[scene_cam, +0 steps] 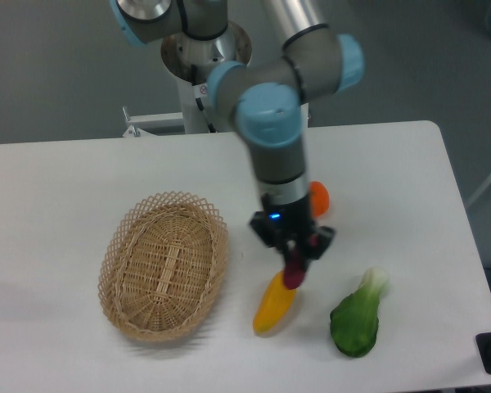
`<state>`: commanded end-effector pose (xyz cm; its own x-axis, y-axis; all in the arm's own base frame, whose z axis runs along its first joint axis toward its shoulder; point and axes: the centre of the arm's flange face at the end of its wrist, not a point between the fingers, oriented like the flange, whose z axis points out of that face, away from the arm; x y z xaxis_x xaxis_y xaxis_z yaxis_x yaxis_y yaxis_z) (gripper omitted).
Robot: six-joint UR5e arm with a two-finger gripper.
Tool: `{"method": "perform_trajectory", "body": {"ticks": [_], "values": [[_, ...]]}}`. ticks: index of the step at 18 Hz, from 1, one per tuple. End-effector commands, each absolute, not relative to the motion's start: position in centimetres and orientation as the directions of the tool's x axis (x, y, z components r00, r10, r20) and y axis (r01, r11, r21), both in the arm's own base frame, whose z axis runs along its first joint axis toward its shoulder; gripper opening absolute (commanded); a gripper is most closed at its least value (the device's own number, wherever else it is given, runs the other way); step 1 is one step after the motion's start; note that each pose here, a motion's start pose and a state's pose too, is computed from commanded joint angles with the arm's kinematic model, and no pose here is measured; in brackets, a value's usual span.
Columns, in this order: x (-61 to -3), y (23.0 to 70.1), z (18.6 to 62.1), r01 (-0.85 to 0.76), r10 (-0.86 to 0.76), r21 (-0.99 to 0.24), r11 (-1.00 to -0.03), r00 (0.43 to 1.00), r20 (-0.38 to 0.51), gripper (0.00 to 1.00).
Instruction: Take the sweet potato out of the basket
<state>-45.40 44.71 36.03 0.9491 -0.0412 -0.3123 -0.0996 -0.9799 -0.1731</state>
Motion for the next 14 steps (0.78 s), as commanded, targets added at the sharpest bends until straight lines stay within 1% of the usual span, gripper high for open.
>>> {"method": "perform_trajectory", "body": {"ticks": [3,7,14], "values": [[-47.7,42.3,35.5,-0.103,-0.051,-0.154,-0.983,0.948,-0.313,0.26],[-48.1,42.0,34.7,-0.107,-0.06,-0.14,-0.984,0.95,-0.305,0.26],[-48.2,41.9,34.7,-0.106,-0.059,-0.141,-0.984,0.95,-0.306,0.26]]}}
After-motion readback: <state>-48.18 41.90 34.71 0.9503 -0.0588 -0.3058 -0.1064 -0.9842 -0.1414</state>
